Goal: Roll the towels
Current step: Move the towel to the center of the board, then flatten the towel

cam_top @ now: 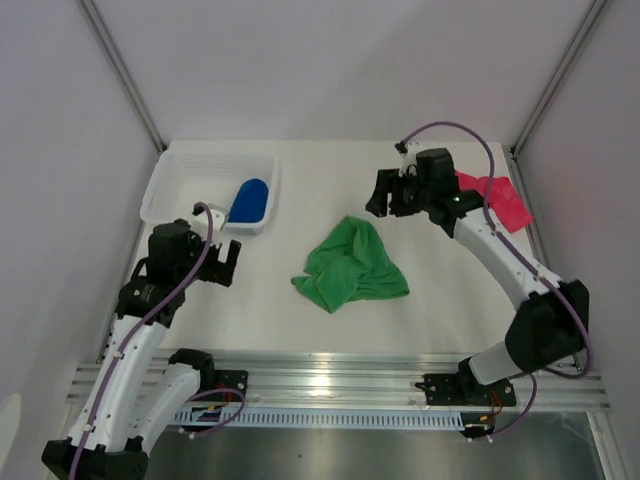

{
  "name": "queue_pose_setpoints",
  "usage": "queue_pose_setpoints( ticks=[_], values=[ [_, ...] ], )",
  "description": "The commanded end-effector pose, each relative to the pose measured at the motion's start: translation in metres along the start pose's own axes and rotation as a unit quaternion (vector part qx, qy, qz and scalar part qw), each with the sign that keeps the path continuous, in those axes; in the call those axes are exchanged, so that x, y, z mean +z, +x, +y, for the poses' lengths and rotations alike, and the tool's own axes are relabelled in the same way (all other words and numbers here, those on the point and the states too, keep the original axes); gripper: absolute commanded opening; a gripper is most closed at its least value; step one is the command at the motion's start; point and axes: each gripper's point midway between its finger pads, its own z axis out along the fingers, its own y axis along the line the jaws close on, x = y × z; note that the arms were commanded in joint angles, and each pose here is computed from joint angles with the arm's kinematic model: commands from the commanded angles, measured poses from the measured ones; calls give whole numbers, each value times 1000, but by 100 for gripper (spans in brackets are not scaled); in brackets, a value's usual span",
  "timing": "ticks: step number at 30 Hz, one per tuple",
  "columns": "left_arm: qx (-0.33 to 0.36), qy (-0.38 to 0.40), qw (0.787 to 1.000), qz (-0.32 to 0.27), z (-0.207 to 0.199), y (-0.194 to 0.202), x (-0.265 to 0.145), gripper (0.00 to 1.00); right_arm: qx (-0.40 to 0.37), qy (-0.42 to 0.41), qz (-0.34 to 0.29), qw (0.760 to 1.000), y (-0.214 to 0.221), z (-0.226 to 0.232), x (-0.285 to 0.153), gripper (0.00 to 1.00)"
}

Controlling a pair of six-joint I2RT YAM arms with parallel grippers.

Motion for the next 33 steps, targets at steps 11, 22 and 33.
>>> queue_pose_setpoints(
  ticks=[11, 22, 33],
  values=[
    [123, 151, 974, 120, -68, 10, 18, 92, 38, 294, 164, 941, 117, -120, -11, 56],
    [200, 272, 923, 188, -170, -25, 90, 82, 156, 288, 251, 911, 212, -128, -32, 32],
    [189, 315, 902, 226, -243, 5, 141, 80, 194, 229, 280, 912, 271, -106, -41, 42]
  ],
)
